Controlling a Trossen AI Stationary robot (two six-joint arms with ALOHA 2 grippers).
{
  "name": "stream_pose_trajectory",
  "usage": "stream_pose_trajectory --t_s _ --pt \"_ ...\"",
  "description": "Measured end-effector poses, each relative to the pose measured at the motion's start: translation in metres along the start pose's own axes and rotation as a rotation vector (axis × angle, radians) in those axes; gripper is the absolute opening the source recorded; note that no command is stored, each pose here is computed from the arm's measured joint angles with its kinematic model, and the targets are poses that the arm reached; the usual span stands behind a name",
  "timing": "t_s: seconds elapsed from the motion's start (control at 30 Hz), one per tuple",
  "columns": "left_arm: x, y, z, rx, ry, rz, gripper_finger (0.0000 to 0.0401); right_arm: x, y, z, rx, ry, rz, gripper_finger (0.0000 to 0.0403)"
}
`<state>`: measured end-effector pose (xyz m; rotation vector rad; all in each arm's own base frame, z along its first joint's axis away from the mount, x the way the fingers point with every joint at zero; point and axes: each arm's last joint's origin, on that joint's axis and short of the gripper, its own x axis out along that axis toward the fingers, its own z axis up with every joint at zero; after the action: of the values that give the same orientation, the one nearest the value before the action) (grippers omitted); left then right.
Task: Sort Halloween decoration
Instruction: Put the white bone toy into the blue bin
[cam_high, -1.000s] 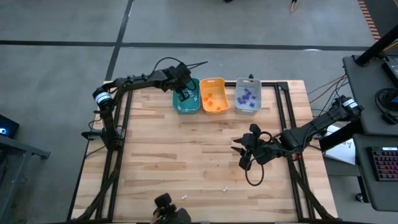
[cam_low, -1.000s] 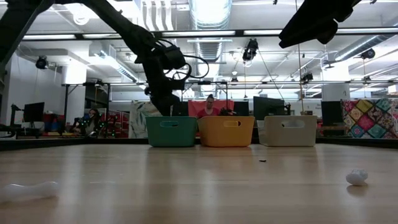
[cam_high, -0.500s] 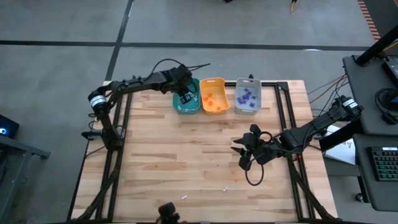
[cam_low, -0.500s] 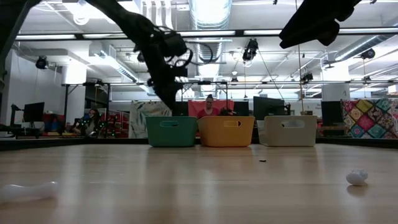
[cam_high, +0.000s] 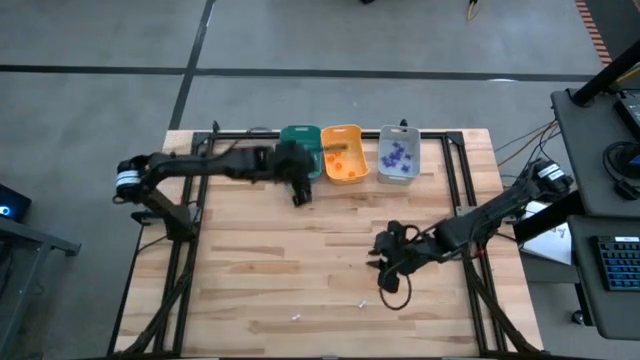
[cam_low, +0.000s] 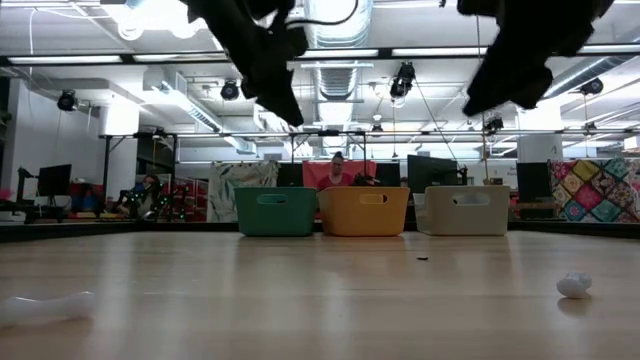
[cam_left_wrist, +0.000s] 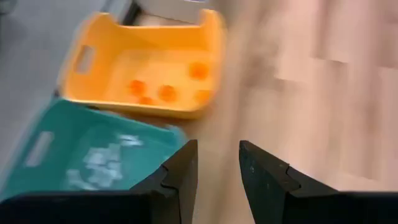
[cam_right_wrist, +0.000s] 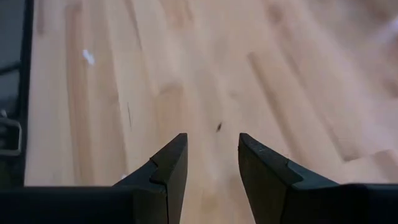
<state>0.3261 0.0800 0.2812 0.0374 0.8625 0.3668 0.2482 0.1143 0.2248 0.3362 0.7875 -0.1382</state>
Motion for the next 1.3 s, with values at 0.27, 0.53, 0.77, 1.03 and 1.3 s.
stream_pose_trajectory --t_s 0.27,0.53,0.77,1.03,1.3 --pt "-0.028 -0.077 -0.035 -0.037 -0.089 -0.175 0.0100 0.030 0.017 -0.008 -0.123 0.168 0.057 0.0130" --pt "-0.057 -0.128 -0.063 -0.079 -0.202 -0.128 0.0100 0.050 0.042 -0.017 -0.399 0.289 0.045 0.0130" --pt "-0.078 -0.159 -0.078 -0.072 -0.270 -0.082 0.0100 0.070 0.073 -0.020 -0.540 0.376 0.030 0.0130" --pt "-0.095 -0.180 -0.089 -0.084 -0.292 -0.140 0.0100 0.090 0.093 -0.031 -0.603 0.470 0.004 0.0130" --pt "-0.107 -0.199 -0.102 -0.077 -0.288 -0.211 0.0100 0.103 0.094 -0.038 -0.613 0.495 -0.005 0.0130"
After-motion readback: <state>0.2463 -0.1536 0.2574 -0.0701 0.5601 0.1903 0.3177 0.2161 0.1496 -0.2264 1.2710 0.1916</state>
